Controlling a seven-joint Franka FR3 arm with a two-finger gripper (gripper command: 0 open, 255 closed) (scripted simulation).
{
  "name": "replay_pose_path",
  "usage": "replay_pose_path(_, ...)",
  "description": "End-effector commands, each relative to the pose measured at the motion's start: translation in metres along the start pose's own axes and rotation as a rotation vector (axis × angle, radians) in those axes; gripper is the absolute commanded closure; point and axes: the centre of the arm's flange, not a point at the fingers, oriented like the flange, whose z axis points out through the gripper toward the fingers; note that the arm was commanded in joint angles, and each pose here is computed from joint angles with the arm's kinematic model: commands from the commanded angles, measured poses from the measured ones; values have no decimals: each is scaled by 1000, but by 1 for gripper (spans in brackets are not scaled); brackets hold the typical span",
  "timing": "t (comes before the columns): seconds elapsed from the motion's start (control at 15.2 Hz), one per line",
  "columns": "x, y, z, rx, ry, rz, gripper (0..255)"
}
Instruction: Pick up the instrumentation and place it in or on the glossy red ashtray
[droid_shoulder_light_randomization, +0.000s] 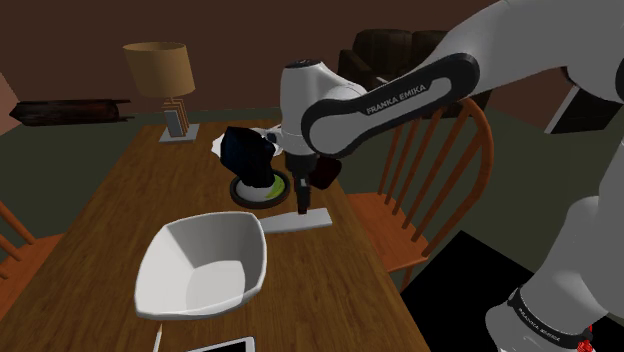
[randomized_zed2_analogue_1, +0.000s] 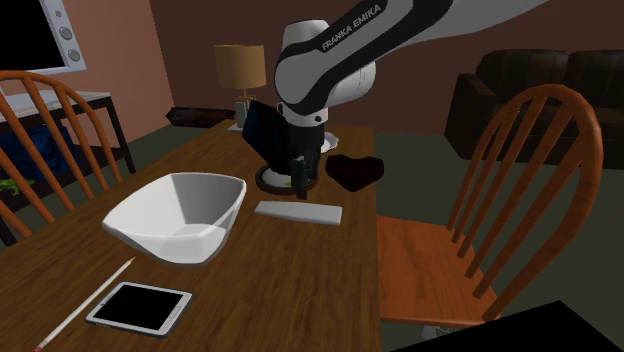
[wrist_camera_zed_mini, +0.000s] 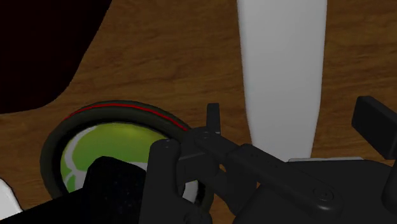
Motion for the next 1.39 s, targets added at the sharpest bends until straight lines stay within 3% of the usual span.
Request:
replay_pose_path(0.0, 20, -10, 17, 5, -3, -67, 0)
replay_pose_path(0.59, 26, -14, 61, 7, -4, -86, 0)
replay_pose_path(1.06, 26, -14, 61, 7, -4, -86, 0)
replay_pose_path(1.12, 26, -14, 61, 7, -4, -86, 255)
replay_pose_path(1.32, 26, -14, 61, 7, -4, -86, 255)
